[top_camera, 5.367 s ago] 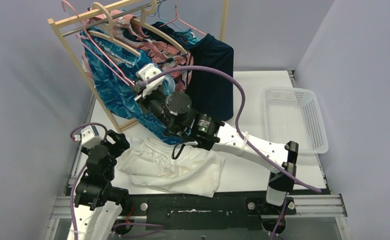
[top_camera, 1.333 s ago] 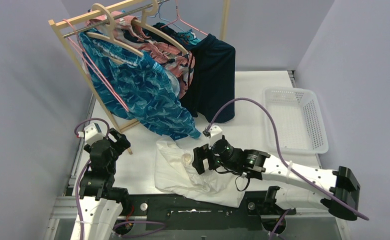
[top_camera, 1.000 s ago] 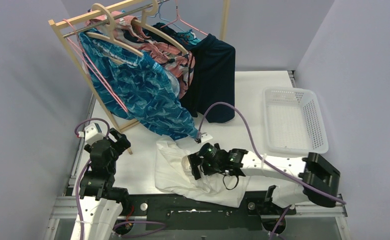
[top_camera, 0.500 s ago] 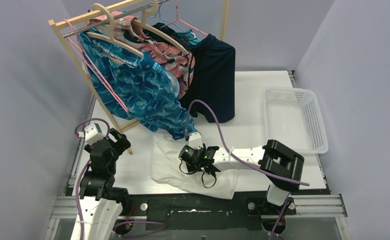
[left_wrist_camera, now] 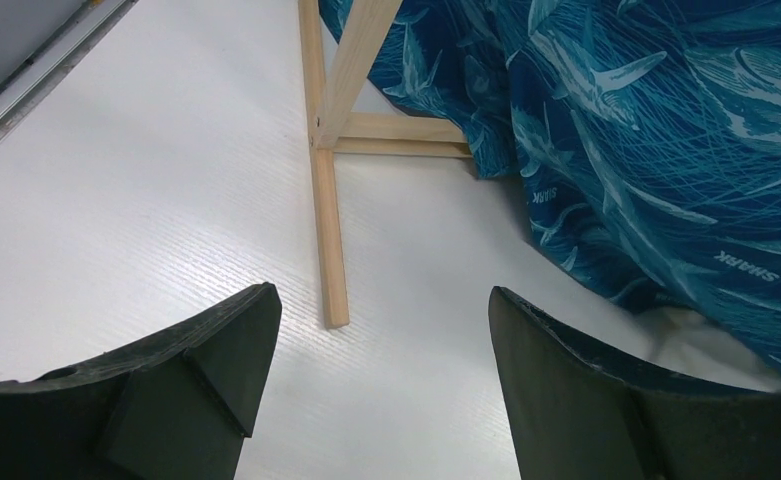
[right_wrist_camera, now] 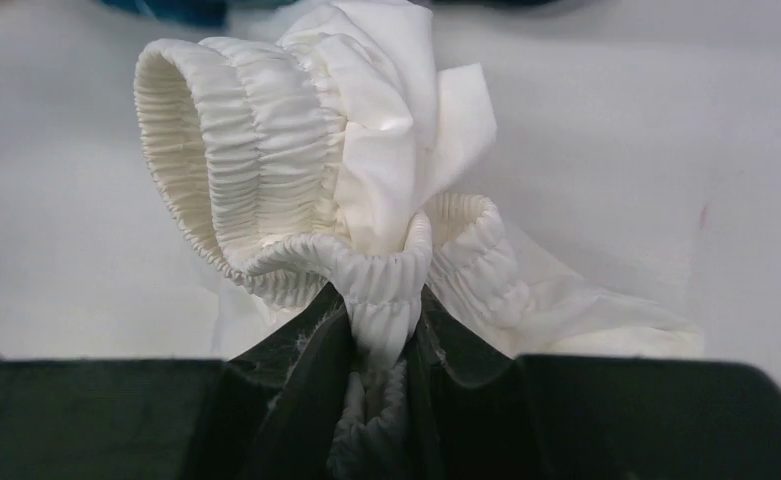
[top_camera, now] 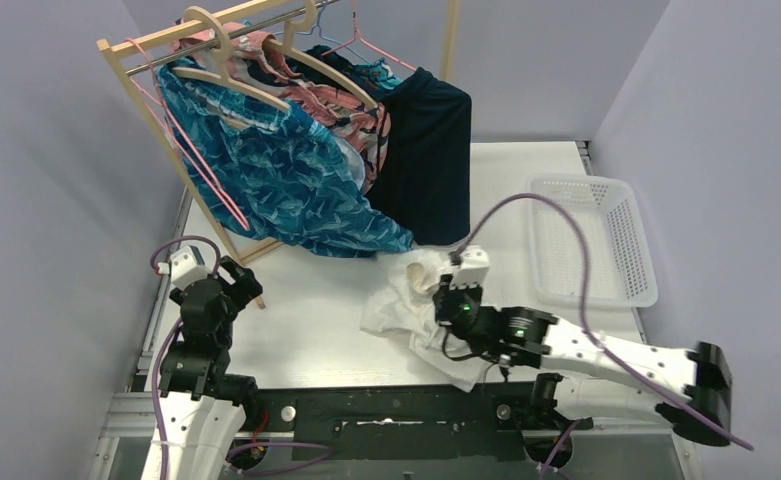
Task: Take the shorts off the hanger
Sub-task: Pick up the shorts at the center of the board.
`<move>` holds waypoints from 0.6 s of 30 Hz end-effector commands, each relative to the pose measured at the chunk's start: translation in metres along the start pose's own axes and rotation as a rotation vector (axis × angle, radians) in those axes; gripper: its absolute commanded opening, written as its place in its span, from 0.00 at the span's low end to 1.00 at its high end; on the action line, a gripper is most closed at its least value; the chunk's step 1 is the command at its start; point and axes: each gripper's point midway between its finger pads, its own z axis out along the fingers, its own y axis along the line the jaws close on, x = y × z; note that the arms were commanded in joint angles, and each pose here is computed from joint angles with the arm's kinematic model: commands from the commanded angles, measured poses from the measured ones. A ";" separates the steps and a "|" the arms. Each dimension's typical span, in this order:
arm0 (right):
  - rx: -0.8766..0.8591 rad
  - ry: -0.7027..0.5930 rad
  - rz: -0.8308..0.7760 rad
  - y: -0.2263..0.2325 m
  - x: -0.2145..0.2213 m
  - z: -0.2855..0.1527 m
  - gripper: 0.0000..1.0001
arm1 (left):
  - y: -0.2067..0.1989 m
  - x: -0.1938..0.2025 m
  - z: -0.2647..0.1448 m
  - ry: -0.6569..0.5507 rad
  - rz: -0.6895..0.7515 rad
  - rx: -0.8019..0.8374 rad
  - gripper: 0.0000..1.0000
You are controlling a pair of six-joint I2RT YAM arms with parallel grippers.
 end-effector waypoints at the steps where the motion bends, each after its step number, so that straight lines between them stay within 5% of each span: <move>1: 0.096 -0.265 0.167 -0.050 -0.070 -0.040 0.00 | -0.012 -0.010 0.003 -0.024 0.000 0.044 0.76; 11: 0.301 -0.424 0.179 -0.118 -0.146 -0.097 0.00 | -0.042 0.015 0.016 0.240 0.048 0.075 0.83; 18: 0.457 -0.456 0.125 -0.146 -0.203 -0.113 0.00 | -0.060 0.027 0.020 0.309 0.140 0.094 0.87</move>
